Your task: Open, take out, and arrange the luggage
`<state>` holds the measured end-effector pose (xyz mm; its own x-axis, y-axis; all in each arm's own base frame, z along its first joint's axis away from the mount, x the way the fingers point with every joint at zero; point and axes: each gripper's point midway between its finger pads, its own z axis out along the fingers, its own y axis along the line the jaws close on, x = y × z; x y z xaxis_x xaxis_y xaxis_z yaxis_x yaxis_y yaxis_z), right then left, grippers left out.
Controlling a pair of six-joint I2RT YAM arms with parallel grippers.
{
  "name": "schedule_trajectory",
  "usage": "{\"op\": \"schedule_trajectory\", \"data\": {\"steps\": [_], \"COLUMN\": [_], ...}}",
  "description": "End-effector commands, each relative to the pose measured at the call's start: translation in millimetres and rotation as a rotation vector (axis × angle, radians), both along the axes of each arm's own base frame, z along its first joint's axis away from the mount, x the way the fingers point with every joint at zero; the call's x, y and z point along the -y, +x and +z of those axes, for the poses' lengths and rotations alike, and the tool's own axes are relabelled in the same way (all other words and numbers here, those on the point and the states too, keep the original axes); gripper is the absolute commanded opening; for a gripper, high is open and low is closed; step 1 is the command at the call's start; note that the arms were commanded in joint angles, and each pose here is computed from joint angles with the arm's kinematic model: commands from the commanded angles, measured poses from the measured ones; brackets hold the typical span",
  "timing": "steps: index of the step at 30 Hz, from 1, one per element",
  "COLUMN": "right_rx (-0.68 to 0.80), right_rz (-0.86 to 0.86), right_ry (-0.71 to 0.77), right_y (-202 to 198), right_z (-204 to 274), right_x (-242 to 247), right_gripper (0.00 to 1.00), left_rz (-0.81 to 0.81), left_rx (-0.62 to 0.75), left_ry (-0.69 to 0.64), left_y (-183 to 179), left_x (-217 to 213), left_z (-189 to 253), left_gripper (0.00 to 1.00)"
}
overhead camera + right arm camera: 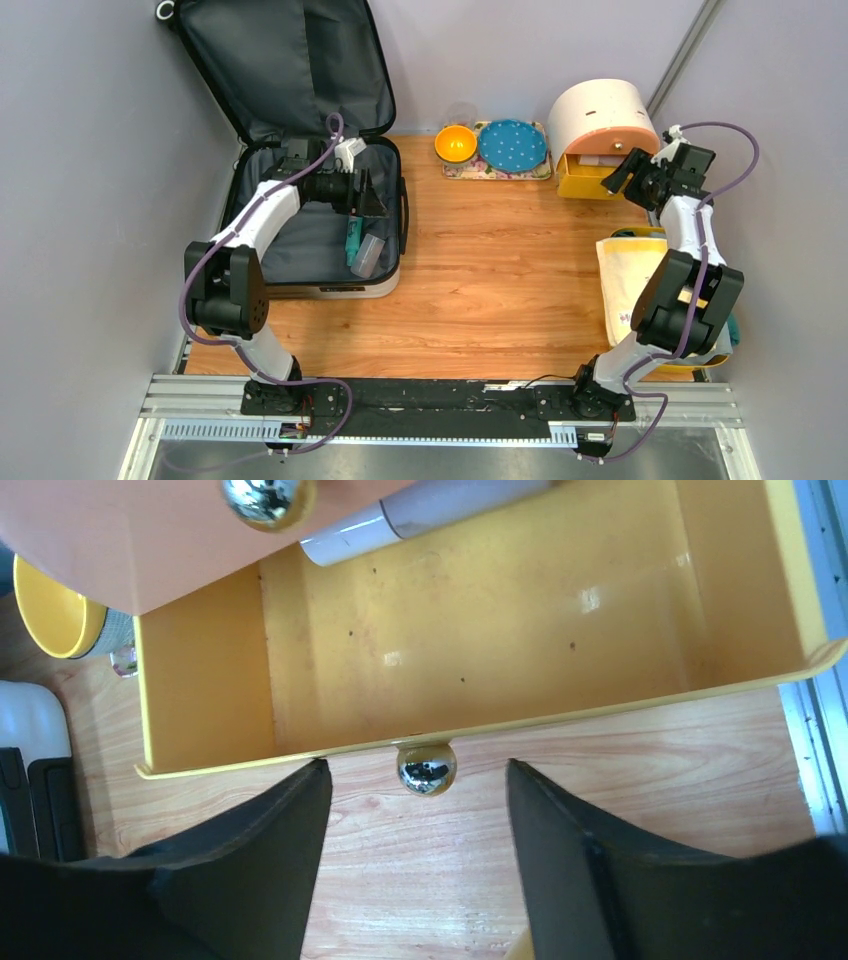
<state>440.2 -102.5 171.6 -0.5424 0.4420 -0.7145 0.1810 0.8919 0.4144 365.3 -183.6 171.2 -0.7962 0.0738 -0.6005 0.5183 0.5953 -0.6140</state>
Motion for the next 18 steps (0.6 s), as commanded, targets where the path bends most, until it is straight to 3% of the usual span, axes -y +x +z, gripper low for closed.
{"op": "schedule_trajectory", "data": {"steps": [1, 6, 18], "right_rx": [0.128, 0.144, 0.234], "right_rz": [0.023, 0.056, 0.146], "right_ry": [-0.078, -0.111, -0.106], "right_y": [7, 0, -9], "right_z": [54, 66, 104], "right_x": [4, 1, -22], "right_gripper": [0.71, 0.75, 0.82], "left_rz": [-0.006, -0.087, -0.151], "left_rx": [0.075, 0.021, -0.092], "left_ry": [0.271, 0.288, 0.332], "left_y": [0, -27, -45], "left_x": [-39, -41, -31], "left_z": [-16, -32, -73], "left_gripper": [0.74, 0.66, 0.7]}}
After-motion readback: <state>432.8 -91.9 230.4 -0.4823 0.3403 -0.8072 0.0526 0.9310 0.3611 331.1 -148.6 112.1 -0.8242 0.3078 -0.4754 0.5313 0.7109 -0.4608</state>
